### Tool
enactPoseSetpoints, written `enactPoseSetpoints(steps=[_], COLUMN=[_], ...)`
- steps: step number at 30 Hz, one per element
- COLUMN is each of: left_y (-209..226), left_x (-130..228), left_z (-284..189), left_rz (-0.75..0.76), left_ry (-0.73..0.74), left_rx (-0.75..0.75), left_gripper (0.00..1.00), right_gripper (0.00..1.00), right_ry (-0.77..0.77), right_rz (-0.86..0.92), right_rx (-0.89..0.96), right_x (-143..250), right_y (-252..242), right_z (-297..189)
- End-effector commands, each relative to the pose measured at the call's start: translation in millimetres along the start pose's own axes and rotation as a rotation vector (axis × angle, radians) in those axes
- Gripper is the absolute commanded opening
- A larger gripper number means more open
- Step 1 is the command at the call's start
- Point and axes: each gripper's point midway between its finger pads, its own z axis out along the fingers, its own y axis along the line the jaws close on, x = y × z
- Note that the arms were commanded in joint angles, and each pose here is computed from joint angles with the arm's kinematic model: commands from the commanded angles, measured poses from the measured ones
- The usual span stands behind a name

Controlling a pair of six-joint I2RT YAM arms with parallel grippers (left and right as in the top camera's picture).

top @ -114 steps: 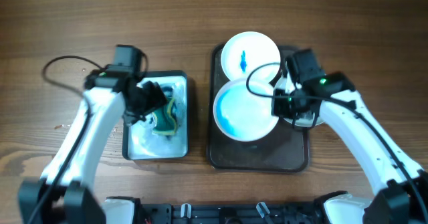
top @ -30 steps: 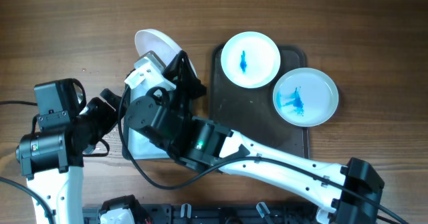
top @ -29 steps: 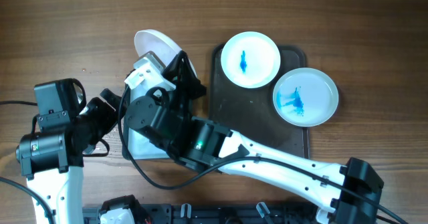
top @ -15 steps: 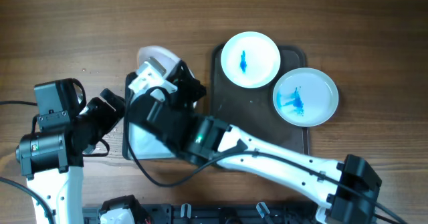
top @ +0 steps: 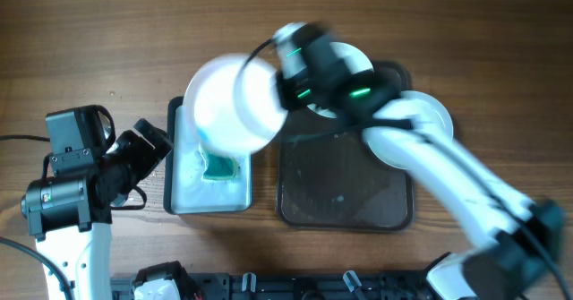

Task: Clean dirty plates on tray and stack at the side
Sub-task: 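Move the cleaned plate right and set it on the table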

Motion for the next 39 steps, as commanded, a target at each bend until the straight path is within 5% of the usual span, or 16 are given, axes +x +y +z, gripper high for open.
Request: enactPoseSetpoints(steps=[1, 8, 9, 15, 20, 29, 32, 39], left_y=[-1, -1, -1, -1, -1, -1, -1, -1], left_x=[-1, -1, -1, -1, -1, -1, -1, -1], left_z=[-2, -2, -2, -2, -2, -2, -2, -2], left_rz=[0.003, 0.003, 0.003, 0.003, 0.003, 0.003, 0.003, 0.003], left_ry=[-0.004, -0.004, -0.004, -0.004, -0.004, -0.004, -0.004, -0.004], left_rx=[0.009, 0.009, 0.009, 0.009, 0.009, 0.009, 0.009, 0.009], left_gripper=[1.0, 1.0, 1.0, 1.0, 1.0, 1.0, 1.0, 1.0], right_gripper=[0.04, 0.05, 0.04, 0.04, 0.04, 0.04, 0.31, 0.51], right_ry=[-0.15, -0.202, -0.213, -0.142, -0.021, 0.179, 0.227, 0.154], right_rz=[0.263, 0.703, 0.86, 1.229, 1.361, 1.366, 1.378, 1.163], right_rx=[-0.061, 0.325, 0.416, 0.612, 0.669, 0.76, 0.74, 0.688], right_x=[-41, 6, 38, 144, 201, 247, 252, 195], right_y=[-49, -248, -303, -415, -453, -453, -440, -404], right_z=[-95, -185, -205, -221, -207, -179, -172, -175])
